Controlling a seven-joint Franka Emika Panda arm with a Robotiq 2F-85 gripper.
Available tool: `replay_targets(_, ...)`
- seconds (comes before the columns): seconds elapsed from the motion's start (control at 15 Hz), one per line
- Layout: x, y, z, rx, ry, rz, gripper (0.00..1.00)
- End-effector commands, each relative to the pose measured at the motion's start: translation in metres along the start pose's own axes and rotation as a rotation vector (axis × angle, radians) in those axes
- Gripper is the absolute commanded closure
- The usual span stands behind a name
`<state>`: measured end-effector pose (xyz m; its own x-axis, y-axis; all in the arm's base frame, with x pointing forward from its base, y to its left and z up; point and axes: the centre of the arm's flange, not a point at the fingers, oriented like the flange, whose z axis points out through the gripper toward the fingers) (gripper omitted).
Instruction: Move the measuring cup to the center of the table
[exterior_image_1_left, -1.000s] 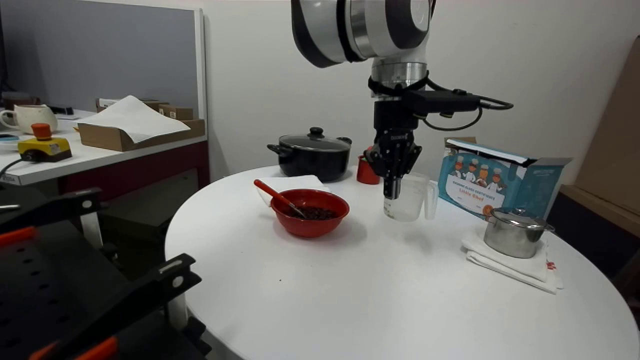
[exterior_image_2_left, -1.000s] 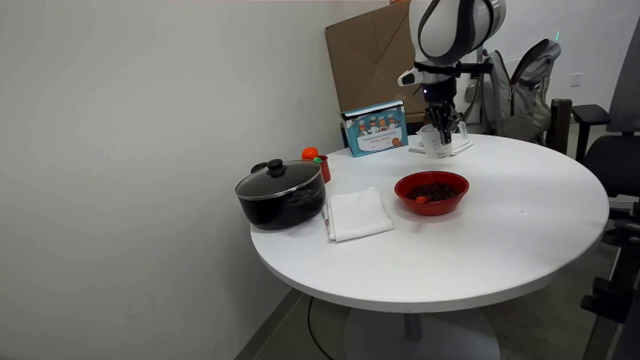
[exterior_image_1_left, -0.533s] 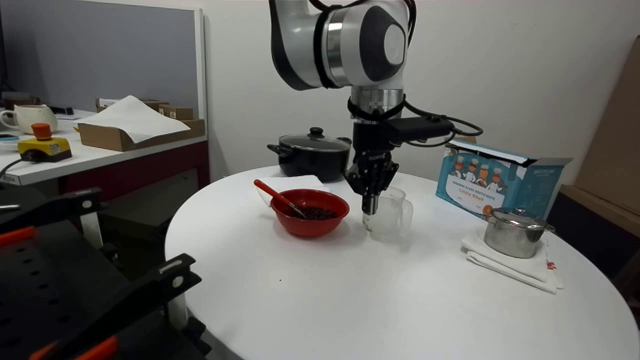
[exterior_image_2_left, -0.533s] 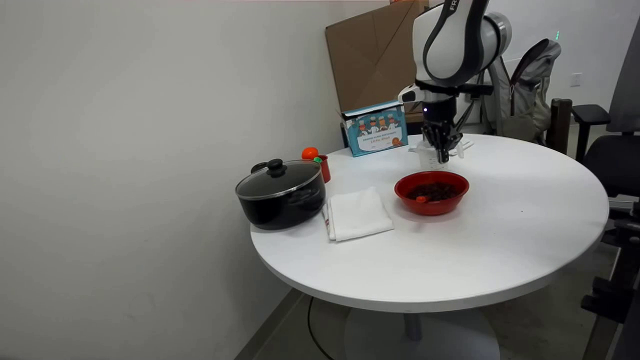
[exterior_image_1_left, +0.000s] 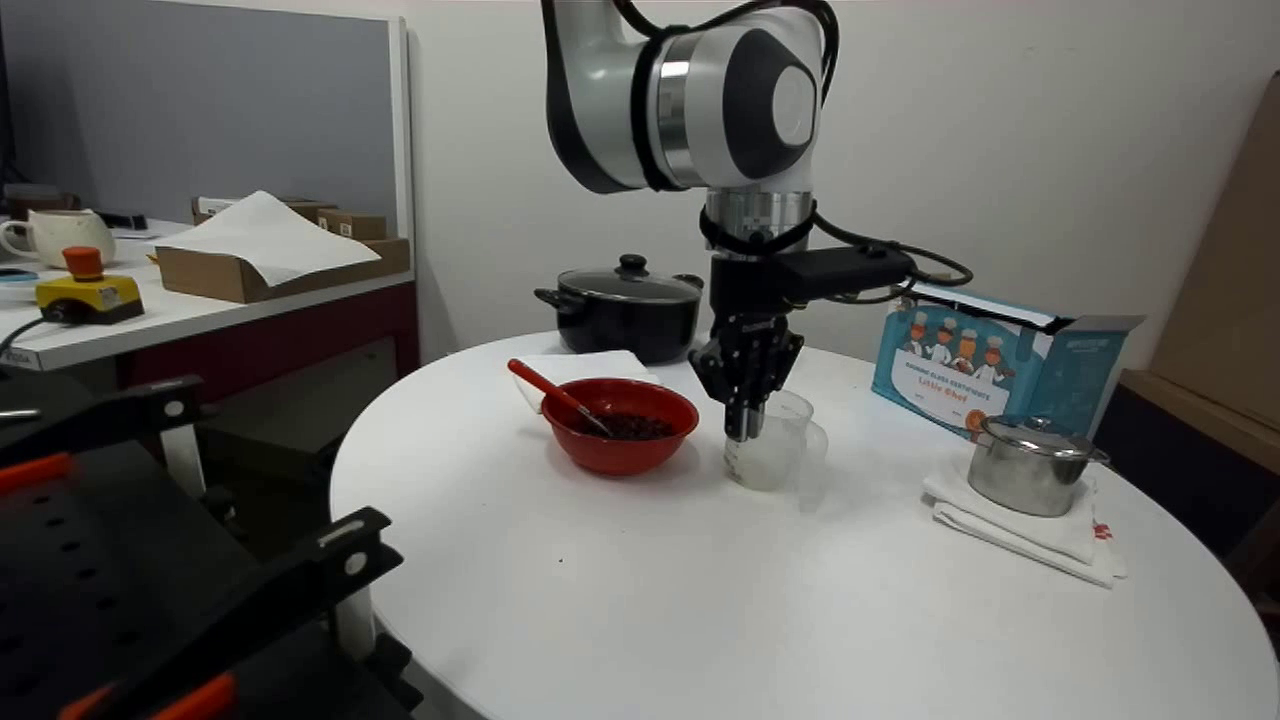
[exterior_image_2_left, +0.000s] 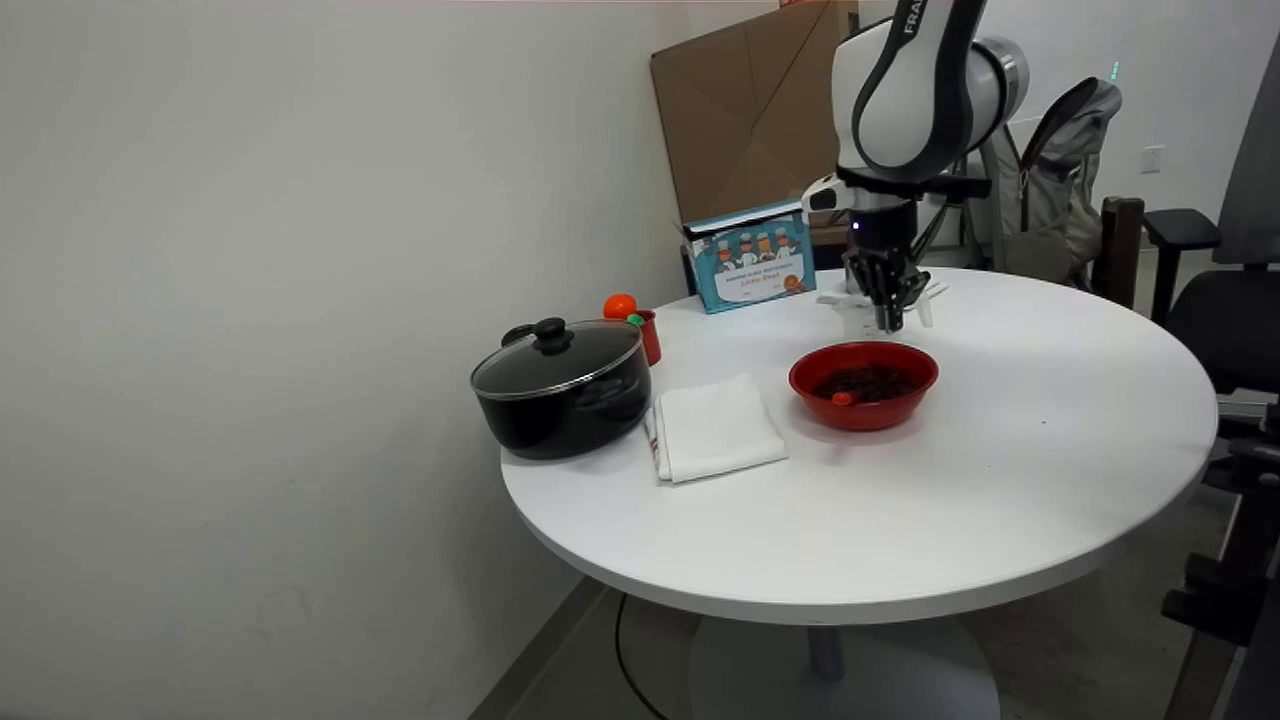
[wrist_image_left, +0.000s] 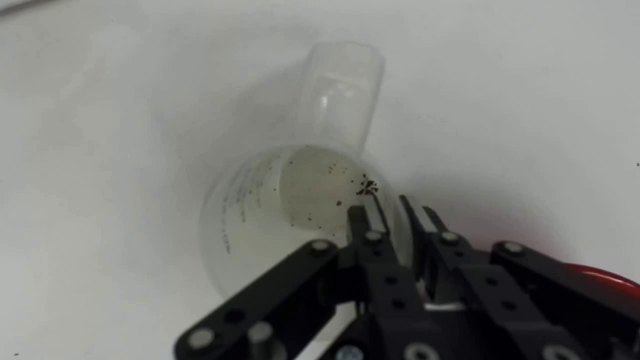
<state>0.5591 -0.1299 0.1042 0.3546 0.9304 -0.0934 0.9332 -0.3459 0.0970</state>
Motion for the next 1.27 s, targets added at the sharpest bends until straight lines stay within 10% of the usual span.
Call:
replay_targets(0.0,-0.004,0.006,-0.002,-0.023,0.011,-0.014,0.50)
replay_targets(0.47,-0.007,0.019,-0.057,0.056,0.003,-0.011,0.00)
replay_targets(0.87,-0.012,0.025,-0.164,0.277,-0.082,-0.006,0.00)
replay_targets(1.2,-0.013,0.022,-0.181,0.268,-0.090,0.006,0.00)
